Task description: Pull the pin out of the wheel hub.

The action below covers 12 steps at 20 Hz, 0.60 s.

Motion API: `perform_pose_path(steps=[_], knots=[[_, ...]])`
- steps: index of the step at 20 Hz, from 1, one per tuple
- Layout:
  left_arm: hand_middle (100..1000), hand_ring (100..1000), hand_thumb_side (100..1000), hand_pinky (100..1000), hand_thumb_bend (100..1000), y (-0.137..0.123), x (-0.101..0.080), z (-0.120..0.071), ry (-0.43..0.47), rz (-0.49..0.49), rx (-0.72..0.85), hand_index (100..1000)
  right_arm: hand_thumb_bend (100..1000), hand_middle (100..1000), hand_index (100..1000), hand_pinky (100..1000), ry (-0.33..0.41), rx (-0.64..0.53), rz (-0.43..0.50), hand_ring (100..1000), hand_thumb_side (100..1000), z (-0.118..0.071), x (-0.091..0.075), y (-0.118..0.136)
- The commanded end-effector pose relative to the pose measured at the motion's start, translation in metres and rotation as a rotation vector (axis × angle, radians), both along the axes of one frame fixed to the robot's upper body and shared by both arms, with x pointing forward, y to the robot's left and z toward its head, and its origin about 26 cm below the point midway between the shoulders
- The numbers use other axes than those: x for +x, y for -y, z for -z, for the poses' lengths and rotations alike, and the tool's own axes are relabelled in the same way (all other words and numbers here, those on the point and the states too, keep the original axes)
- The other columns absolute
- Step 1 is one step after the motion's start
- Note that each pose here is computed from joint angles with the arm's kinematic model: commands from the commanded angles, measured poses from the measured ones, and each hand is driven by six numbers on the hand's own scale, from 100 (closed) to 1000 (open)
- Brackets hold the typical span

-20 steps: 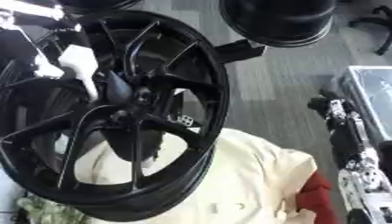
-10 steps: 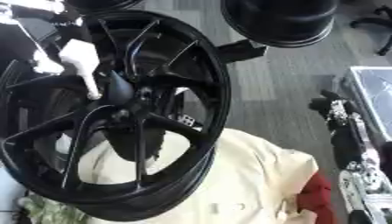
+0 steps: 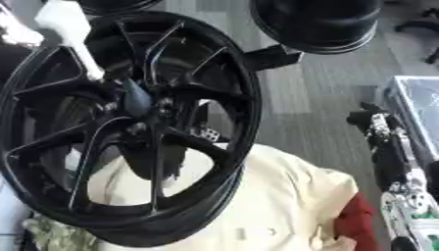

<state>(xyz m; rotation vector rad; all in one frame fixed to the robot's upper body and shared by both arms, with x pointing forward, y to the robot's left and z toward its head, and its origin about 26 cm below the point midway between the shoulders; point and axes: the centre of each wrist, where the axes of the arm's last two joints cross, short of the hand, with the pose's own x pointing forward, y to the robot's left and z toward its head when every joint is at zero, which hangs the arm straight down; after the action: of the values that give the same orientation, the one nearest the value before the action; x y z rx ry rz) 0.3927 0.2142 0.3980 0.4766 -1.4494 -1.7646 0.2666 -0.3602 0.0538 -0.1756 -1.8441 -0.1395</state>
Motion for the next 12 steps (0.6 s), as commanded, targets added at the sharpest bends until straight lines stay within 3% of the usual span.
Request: perform_pose_path(steps=[1,6,9,10,11,12], knots=[[494,605,100,768,100,-0.036,-0.014,-0.027,0.059,-0.086,-0.061,346,100,659,802,975,0.029,-0.017,0.008,763,693,-0.009,-0.001,0.005],[504,610,100,770,130,-0.105,-0.023,-0.025,0.07,-0.295,-0.109,381,100,660,802,975,0.052,-0.017,0.035,763,686,-0.013,-0.004,0.01],[598,682,100,804,218,-0.136,-0.026,-0.011,0.027,-0.386,-0.121,575,100,661,802,975,0.074,-0.012,0.047,764,677,-0.018,-0.004,0.013],[688,737,100,825,327,-0.143,-0.026,-0.004,0.01,-0.41,-0.12,713,100,661,802,975,0.082,-0.01,0.047,764,674,-0.02,-0.004,0.014],[729,761,138,836,417,-0.149,-0.026,0.003,-0.002,-0.434,-0.111,754,100,661,802,975,0.088,-0.009,0.046,764,673,-0.021,-0.004,0.014],[776,787,287,851,553,-0.153,-0.027,0.009,-0.009,-0.452,-0.102,817,100,661,803,975,0.091,-0.007,0.044,764,672,-0.022,-0.004,0.014]])
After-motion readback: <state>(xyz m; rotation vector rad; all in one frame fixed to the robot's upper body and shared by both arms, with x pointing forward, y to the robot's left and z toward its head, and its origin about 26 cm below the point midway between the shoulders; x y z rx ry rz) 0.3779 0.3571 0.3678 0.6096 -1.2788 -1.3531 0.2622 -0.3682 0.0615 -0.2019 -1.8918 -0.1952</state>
